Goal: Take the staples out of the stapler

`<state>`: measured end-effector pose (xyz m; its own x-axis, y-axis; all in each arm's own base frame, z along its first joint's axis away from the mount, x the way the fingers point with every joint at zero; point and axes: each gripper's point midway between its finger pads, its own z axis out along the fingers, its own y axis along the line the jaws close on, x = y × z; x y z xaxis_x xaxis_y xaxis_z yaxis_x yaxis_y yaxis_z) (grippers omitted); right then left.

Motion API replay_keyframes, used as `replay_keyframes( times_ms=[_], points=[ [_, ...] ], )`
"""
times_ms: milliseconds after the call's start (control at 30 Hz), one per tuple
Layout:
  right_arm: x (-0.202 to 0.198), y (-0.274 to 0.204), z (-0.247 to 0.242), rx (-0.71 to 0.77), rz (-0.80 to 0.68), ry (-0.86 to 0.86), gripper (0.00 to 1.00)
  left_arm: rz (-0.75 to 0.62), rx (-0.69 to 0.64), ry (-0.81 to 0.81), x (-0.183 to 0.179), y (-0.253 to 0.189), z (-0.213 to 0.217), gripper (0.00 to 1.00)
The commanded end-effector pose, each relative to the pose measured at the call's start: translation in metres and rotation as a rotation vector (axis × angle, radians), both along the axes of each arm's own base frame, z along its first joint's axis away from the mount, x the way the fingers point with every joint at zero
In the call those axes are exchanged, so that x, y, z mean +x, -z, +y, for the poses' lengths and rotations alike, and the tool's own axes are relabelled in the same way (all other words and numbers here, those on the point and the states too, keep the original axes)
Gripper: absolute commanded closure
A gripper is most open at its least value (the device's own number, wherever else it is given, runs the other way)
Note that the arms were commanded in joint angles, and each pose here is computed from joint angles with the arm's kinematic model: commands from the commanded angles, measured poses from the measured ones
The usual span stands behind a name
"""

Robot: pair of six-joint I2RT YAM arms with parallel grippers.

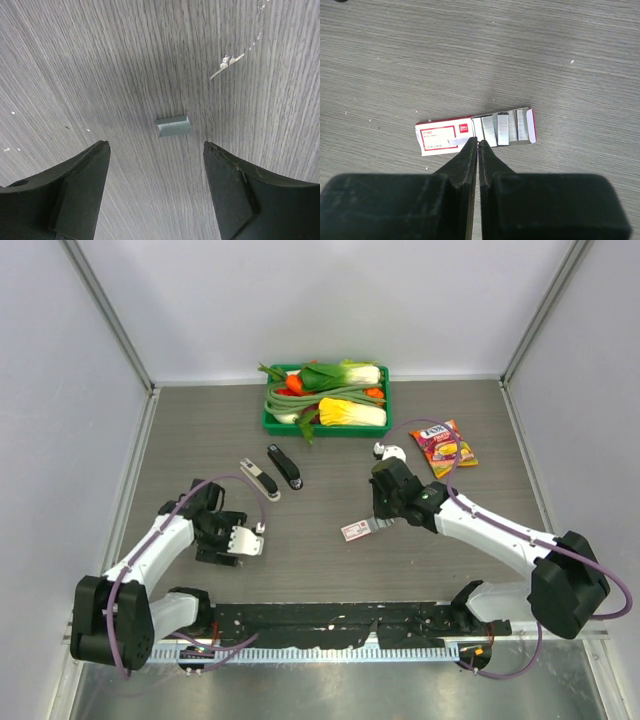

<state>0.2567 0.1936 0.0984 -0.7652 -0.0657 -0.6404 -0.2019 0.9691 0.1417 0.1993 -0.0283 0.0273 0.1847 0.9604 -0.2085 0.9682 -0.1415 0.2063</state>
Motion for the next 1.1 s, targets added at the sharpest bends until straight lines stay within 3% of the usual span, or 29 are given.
replay_keyframes(
  times_ms=[0, 300, 733, 1067],
  points=[
    [0.007, -0.023, 0.005, 0.060, -0.061, 0.010, 0.90, -0.048, -0.037, 0.089, 0.007, -0.008, -0.009, 0.23],
    [0.008, -0.030, 0.003, 0.061, -0.076, 0.020, 0.91, -0.031, -0.002, 0.131, 0.001, 0.009, -0.005, 0.38],
    [0.008, -0.038, 0.003, 0.073, -0.081, 0.027, 0.91, -0.057, -0.039, 0.217, 0.007, 0.024, -0.042, 0.36],
    [0.006, -0.039, 0.000, 0.073, -0.074, 0.047, 0.91, -0.106, -0.078, 0.198, 0.039, 0.003, -0.073, 0.37]
  ],
)
